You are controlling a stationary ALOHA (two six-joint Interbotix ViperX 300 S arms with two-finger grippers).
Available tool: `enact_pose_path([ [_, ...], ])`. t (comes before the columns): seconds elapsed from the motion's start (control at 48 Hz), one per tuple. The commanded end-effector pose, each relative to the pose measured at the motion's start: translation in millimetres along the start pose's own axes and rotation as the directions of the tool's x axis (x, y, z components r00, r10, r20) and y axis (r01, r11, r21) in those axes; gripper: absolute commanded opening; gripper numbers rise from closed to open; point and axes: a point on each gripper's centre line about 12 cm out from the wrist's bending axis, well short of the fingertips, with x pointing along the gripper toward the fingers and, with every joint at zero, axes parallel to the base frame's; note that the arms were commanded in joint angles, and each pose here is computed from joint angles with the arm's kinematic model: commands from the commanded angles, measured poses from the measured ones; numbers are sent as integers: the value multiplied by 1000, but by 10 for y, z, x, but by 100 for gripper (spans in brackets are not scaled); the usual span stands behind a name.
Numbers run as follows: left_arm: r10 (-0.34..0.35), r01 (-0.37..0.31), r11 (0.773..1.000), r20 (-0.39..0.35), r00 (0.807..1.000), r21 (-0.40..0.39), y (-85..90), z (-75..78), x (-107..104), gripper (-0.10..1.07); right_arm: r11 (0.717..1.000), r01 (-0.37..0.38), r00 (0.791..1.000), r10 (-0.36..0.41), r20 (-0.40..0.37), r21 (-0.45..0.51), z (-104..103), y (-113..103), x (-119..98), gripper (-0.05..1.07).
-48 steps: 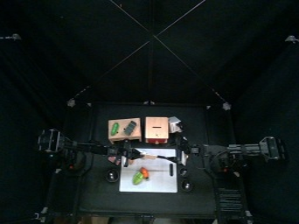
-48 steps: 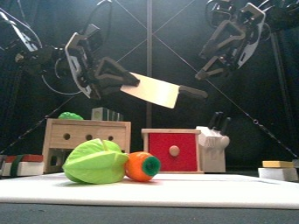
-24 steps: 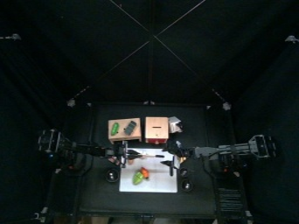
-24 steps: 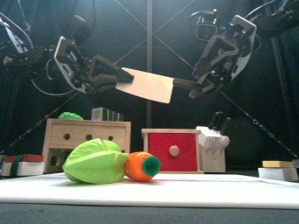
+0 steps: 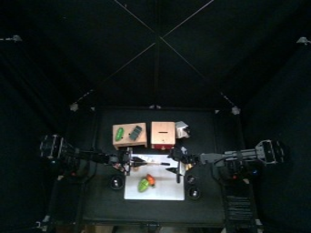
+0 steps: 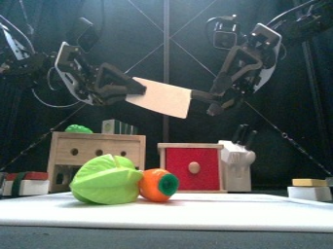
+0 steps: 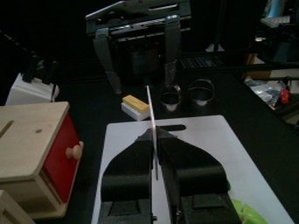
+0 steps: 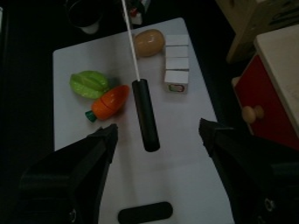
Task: Reorient right arm
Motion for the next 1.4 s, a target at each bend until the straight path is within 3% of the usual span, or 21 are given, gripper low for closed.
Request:
enact_pose_path([
  [0.0,8,-8,1000,16,1000,0,18,30,-71,42,999,-10,1000,10,4,30,17,33,-68,102],
  [0.188,27,-27,1000,28,999,-13,32,52,-282,42,984,-83,997,83,5,158,-9,240,-41,102],
  [0.458,125,-118,990,96,988,-72,168,199,-597,42,957,-85,993,104,-53,277,84,436,560,102],
  [0.625,139,-129,988,140,980,-81,181,281,-744,42,943,-91,990,121,-76,320,213,611,972,102],
  [0.812,138,-125,989,172,975,-82,166,320,-868,42,944,-58,978,119,-174,325,163,691,1241,102],
  [1.0,139,-126,989,181,974,-81,165,329,-904,42,937,-29,968,113,-223,347,98,708,1389,102],
  [1.083,139,-126,989,178,974,-81,165,324,-902,42,940,14,957,86,-277,342,10,675,1414,102],
  [1.25,140,-128,988,168,976,-82,168,304,-906,42,945,71,952,32,-306,319,-24,623,1466,102],
  [1.375,139,-128,988,148,979,-82,163,265,-918,42,954,121,948,-29,-316,275,38,594,1390,102],
])
